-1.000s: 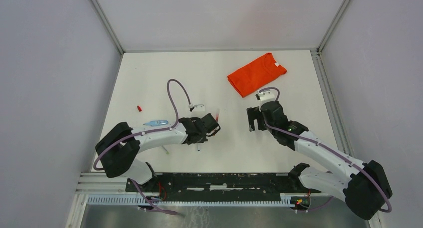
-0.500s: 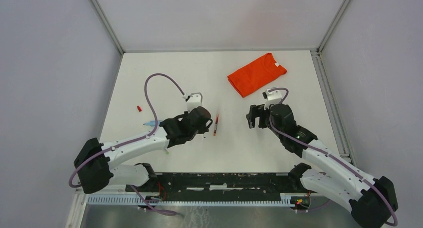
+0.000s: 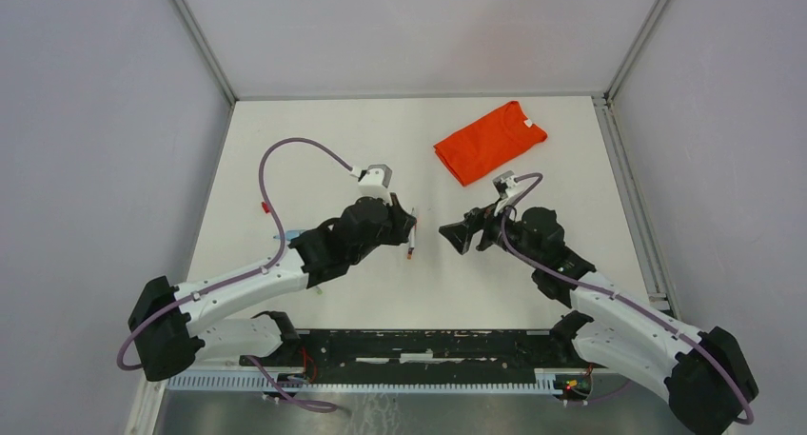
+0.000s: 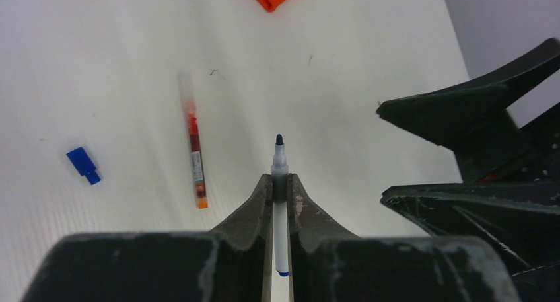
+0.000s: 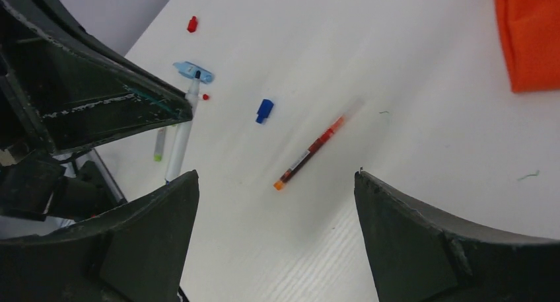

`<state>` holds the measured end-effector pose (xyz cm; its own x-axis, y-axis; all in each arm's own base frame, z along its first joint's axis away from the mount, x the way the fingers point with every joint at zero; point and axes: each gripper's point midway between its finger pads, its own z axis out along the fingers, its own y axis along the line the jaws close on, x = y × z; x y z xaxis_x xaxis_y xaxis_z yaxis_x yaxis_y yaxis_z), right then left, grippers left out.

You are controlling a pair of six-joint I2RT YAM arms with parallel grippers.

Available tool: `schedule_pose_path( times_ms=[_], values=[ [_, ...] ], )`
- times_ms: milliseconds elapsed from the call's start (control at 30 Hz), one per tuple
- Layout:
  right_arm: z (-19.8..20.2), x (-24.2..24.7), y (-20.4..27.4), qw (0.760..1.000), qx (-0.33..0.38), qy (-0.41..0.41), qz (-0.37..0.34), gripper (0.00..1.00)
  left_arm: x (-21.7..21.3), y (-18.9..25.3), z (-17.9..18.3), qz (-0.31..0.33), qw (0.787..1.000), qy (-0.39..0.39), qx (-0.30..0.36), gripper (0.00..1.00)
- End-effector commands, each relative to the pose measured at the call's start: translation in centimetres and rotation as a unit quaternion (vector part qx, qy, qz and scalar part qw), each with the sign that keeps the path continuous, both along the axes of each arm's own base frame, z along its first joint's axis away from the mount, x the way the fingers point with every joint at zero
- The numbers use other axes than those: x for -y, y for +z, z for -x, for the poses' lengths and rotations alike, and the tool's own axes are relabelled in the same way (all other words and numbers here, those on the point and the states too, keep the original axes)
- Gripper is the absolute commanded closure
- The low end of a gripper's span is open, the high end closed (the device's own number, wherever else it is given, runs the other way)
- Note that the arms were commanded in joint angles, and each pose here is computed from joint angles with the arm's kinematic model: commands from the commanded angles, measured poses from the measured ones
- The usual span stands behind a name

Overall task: Insert the pens into the pen caps
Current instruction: Pick up the pen from the center of the board.

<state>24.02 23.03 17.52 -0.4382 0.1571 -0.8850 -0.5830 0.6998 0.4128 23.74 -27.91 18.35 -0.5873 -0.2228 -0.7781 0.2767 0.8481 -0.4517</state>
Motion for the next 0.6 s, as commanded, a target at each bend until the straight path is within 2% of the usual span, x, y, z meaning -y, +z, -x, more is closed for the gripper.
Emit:
schedule_pose_path(
  times_ms=[0, 300, 567],
  values=[
    [1.1, -2.5, 3.7, 0.992, 0.025, 0.060, -0.106, 0.08, 1.3, 3.1, -0.2, 0.041, 0.998, -0.032, 0.047, 0.95],
    [2.8, -5.0, 4.0, 0.975, -0.026, 0.132, -0.176, 0.11, 2.3, 4.3, -0.6, 0.058, 0.996, -0.041, 0.062, 0.95],
    [3.7, -6.1, 3.5, 0.964, -0.055, 0.167, -0.199, 0.24, 2.9, 4.7, -0.6, 0.067, 0.994, -0.050, 0.066, 0.96]
  ],
)
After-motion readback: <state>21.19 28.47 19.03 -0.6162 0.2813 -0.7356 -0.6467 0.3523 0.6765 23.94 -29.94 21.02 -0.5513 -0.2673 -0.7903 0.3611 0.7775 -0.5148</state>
